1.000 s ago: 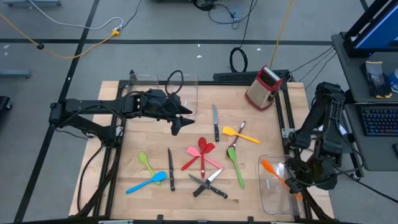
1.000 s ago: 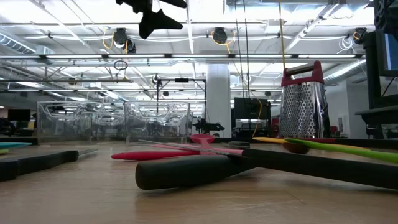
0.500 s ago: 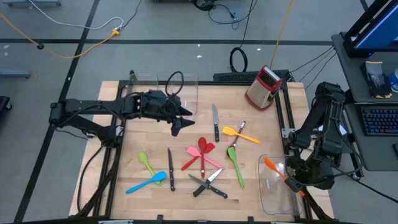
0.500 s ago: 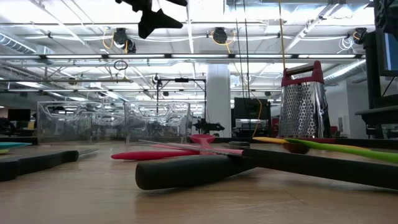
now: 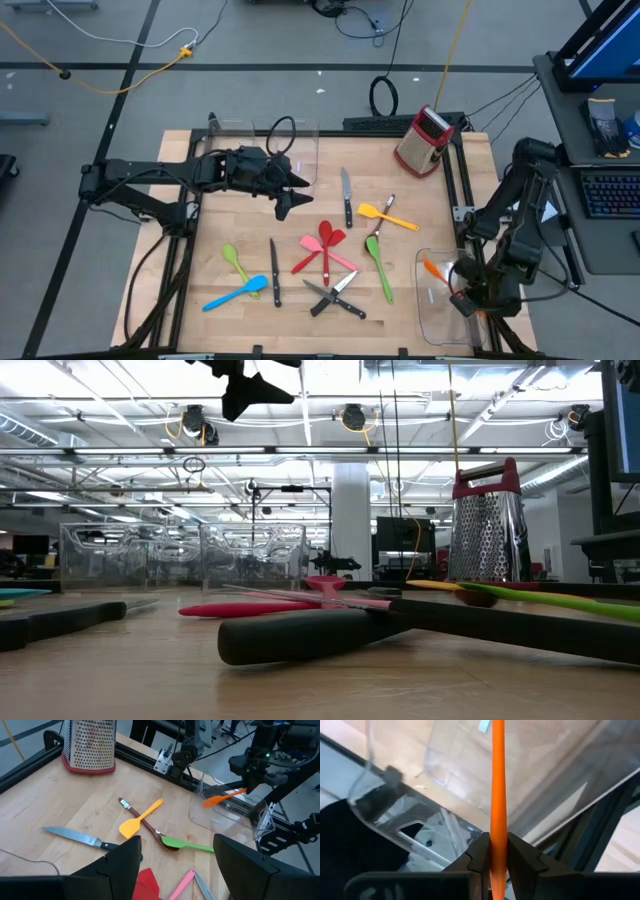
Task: Pick & Place Kitchen Items
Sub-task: Put the orange spatula into the bottom transparent bin
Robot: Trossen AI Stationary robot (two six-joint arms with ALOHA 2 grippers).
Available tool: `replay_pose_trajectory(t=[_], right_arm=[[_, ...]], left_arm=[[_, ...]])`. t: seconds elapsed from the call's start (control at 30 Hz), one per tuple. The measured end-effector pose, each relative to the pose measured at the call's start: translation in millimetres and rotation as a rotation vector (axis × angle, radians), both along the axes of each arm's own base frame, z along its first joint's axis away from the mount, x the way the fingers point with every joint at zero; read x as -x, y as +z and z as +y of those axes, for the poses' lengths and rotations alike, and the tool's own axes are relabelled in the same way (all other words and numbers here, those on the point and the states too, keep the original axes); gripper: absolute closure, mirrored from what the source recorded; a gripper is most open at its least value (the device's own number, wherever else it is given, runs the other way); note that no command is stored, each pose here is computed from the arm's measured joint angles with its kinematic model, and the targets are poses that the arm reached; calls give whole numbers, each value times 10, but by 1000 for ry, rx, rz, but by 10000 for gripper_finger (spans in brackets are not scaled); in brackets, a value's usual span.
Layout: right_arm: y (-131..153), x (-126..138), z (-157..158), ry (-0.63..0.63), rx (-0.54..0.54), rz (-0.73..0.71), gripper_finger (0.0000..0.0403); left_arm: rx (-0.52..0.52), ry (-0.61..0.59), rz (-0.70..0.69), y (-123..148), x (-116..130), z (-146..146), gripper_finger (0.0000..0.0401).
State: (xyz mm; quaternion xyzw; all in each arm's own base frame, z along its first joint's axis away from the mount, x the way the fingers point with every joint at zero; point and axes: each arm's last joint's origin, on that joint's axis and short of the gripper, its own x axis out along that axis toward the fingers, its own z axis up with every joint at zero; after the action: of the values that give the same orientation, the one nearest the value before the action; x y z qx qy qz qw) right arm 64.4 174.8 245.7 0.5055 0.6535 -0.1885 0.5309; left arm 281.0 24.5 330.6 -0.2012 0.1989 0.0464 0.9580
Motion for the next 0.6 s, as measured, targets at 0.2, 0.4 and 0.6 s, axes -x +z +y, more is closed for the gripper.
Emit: replay_pose_trajectory(t=[0.2, 0.4, 0.6], right_arm=[[-71, -57, 38, -33, 55, -22, 367], [-114, -122, 51, -60, 75, -12, 355], [-155, -173, 85, -73, 82, -10, 350]], left_arm=[[0, 0, 0, 0, 0, 0, 148], [0, 0, 0, 0, 0, 0, 148], [0, 0, 0, 0, 0, 0, 148]])
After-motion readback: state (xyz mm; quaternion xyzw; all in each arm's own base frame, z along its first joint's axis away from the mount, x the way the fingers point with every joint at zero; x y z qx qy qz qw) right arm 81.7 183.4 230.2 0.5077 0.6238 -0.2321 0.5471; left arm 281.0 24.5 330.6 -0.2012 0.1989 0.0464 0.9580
